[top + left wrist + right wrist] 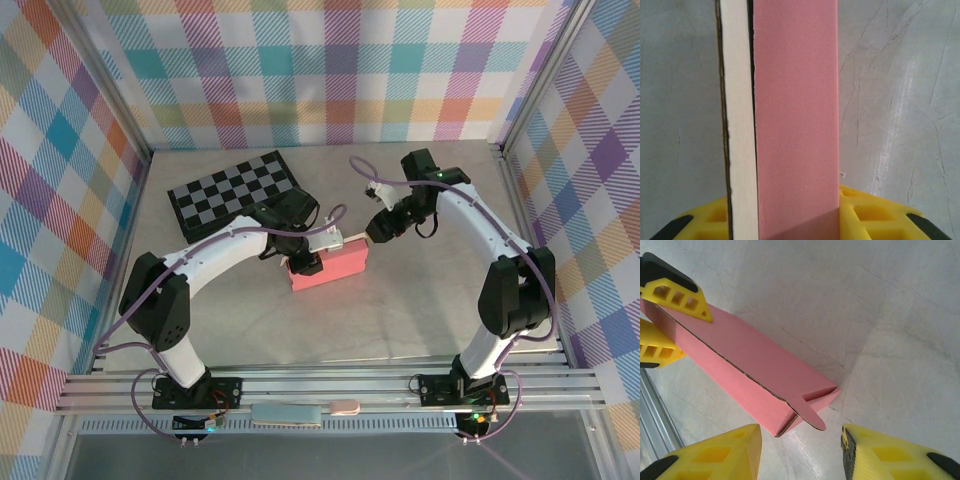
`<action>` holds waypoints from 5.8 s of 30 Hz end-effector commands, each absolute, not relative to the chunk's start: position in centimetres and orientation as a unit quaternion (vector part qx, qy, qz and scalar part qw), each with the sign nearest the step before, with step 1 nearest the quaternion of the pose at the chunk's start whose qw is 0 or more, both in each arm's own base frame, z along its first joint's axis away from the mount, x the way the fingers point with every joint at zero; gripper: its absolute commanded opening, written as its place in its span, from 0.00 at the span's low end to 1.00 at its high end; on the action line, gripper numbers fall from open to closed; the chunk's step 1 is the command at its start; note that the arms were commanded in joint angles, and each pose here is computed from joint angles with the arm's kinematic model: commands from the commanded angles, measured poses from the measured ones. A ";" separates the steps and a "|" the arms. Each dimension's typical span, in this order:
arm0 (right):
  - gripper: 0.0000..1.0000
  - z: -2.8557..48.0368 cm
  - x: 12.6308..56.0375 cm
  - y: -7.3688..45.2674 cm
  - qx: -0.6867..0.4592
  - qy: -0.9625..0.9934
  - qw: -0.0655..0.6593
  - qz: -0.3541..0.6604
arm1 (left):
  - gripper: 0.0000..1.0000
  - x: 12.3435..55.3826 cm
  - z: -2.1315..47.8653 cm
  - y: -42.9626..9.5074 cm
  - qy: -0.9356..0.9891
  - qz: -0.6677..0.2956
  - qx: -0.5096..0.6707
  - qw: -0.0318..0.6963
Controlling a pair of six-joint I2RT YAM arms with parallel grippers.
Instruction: Fold the paper box
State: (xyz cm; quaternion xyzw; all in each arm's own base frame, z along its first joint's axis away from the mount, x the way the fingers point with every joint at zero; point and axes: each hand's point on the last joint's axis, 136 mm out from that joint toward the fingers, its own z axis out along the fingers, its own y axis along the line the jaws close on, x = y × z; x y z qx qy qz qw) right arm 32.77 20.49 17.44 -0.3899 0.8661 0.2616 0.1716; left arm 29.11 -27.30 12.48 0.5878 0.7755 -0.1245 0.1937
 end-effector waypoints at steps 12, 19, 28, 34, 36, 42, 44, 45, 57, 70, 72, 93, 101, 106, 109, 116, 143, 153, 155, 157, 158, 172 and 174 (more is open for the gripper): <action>0.41 17.2 32.3 21.6 -0.411 0.852 0.160 0.284 | 0.33 29.0 12.2 -27.2 0.775 -0.136 0.591 0.180; 0.30 17.1 32.1 21.7 -0.415 0.853 0.159 0.272 | 0.33 29.2 12.3 -27.3 0.776 -0.137 0.589 0.180; 0.22 17.1 32.1 21.1 -0.416 0.860 0.158 0.249 | 0.33 29.4 12.4 -27.5 0.777 -0.137 0.587 0.181; 0.14 17.0 32.1 21.0 -0.416 0.864 0.158 0.234 | 0.32 29.5 12.3 -27.7 0.777 -0.139 0.586 0.180; 0.10 16.9 32.1 21.1 -0.417 0.866 0.157 0.229 | 0.32 29.5 12.3 -27.6 0.778 -0.138 0.586 0.180; 0.01 17.3 32.1 21.5 -0.414 0.869 0.156 0.220 | 0.32 29.7 12.3 -27.8 0.781 -0.138 0.581 0.181; 0.00 17.4 32.0 21.7 -0.410 0.871 0.153 0.223 | 0.31 29.9 12.4 -27.8 0.783 -0.137 0.579 0.183; 0.00 17.4 32.0 21.8 -0.406 0.873 0.152 0.222 | 0.31 29.9 12.4 -27.8 0.784 -0.137 0.578 0.183; 0.00 17.9 31.5 22.8 -0.335 0.906 0.115 0.232 | 0.24 30.4 12.4 -27.8 0.793 -0.130 0.567 0.184; 0.00 16.9 31.5 23.0 -0.263 0.928 0.129 0.230 | 0.21 30.8 12.7 -27.7 0.799 -0.124 0.557 0.189; 0.00 16.7 31.4 22.9 -0.256 0.929 0.138 0.231 | 0.21 30.8 12.6 -27.7 0.801 -0.123 0.555 0.189; 0.00 13.7 30.3 22.3 -0.261 0.927 0.207 0.174 | 0.51 32.5 15.0 -28.2 0.823 -0.127 0.495 0.250; 0.00 13.9 30.5 22.7 -0.257 0.928 0.217 0.161 | 0.59 33.3 16.8 -28.2 0.839 -0.139 0.435 0.297; 0.00 14.0 30.6 22.6 -0.246 0.931 0.223 0.151 | 0.60 34.5 18.6 -27.7 0.848 -0.130 0.386 0.340; 0.00 14.1 30.6 22.8 -0.244 0.931 0.225 0.150 | 0.60 35.2 20.1 -26.8 0.857 -0.122 0.340 0.368; 0.00 14.1 30.6 22.8 -0.233 0.935 0.224 0.143 | 0.52 34.7 22.9 -22.3 0.893 -0.104 0.194 0.392; 0.00 14.1 30.6 22.7 -0.215 0.946 0.204 0.133 | 0.35 25.8 18.3 -18.1 0.977 -0.112 0.078 0.164; 0.00 13.9 30.5 22.7 -0.213 0.947 0.201 0.134 | 0.29 26.8 17.7 -18.7 0.976 -0.109 0.085 0.167; 0.00 13.8 30.5 22.7 -0.212 0.947 0.200 0.133 | 0.26 27.1 17.7 -18.9 0.976 -0.109 0.086 0.167; 0.00 13.7 30.5 22.7 -0.212 0.948 0.199 0.133 | 0.24 27.3 17.6 -19.0 0.976 -0.109 0.087 0.167; 0.00 13.7 30.5 22.7 -0.212 0.948 0.198 0.133 | 0.22 27.4 17.5 -19.1 0.976 -0.109 0.087 0.166; 0.00 13.5 30.7 22.7 -0.209 0.949 0.199 0.130 | 0.10 27.3 17.0 -19.4 0.979 -0.112 0.079 0.152; 0.00 13.5 30.7 22.7 -0.208 0.949 0.197 0.130 | 0.09 27.2 16.8 -19.4 0.980 -0.114 0.075 0.148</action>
